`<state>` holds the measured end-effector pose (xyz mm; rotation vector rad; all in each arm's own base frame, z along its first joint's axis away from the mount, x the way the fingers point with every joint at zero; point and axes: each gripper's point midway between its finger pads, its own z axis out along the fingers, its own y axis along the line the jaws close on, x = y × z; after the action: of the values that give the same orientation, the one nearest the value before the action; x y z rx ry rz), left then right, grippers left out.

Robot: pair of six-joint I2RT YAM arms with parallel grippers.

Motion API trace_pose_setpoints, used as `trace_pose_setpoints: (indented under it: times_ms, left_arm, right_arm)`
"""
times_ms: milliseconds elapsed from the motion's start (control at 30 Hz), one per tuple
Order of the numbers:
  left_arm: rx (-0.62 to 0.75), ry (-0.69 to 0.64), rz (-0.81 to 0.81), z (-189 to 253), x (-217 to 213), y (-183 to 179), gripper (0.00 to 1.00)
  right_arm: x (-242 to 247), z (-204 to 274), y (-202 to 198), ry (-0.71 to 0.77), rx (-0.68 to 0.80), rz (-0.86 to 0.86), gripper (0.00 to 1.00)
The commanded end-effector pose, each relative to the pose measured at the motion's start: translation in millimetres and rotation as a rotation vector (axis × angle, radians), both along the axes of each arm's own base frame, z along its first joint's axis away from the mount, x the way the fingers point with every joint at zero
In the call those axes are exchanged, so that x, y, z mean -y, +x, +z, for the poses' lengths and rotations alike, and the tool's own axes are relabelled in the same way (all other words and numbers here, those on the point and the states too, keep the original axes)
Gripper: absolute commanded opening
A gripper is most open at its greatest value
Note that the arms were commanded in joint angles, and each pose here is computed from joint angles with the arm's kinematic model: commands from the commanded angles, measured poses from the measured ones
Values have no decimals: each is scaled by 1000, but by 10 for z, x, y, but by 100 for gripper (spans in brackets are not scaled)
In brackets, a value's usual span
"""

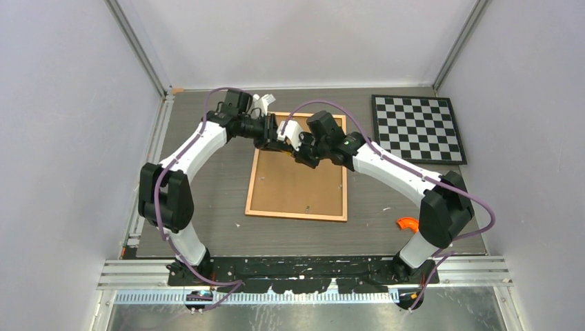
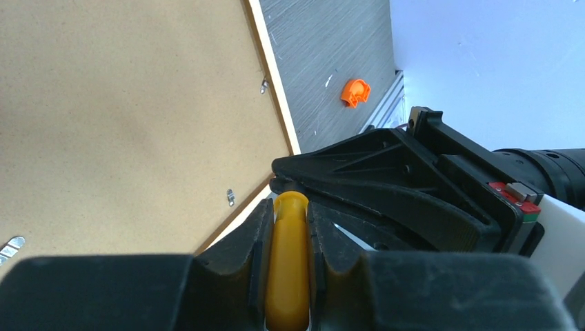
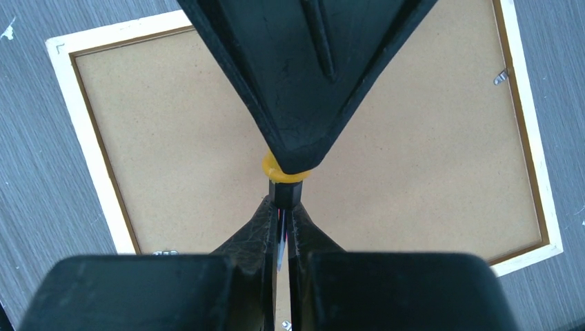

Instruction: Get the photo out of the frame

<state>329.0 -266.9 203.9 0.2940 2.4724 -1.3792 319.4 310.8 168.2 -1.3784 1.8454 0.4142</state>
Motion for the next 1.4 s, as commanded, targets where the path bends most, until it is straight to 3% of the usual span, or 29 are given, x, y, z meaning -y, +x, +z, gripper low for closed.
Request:
trace_pose_setpoints:
  times_ms: [0, 100, 233, 367, 633, 767, 1033, 1367]
  left_arm:
    - [55, -15, -1, 133, -2, 28, 0]
    - [111, -3, 42, 191, -131, 125, 0]
    - [265, 146, 123, 173, -507, 414, 0]
    - [444, 353, 86, 141, -780, 659, 0]
    - [636, 608, 31, 58, -1035, 1181, 0]
    - [741, 728, 1, 13, -1047, 1428, 0]
    - [787, 815, -89, -217, -962, 1642, 0]
    - [780, 836, -119, -356, -906, 1716, 0]
  right_arm:
    - [-36, 215, 67, 43, 63, -17, 7]
    - [78, 198, 79, 39, 20, -85, 34]
    - [336, 180, 153, 53, -101, -221, 69]
    - [640, 190, 342, 157, -278, -363, 85]
    - [1376, -154, 691, 187, -503, -719, 87]
    - [1595, -409, 797, 163, -568, -899, 82]
    - [1741, -743, 895, 108, -580, -1043, 76]
    - [1677, -1114, 994, 99, -651, -1085, 65]
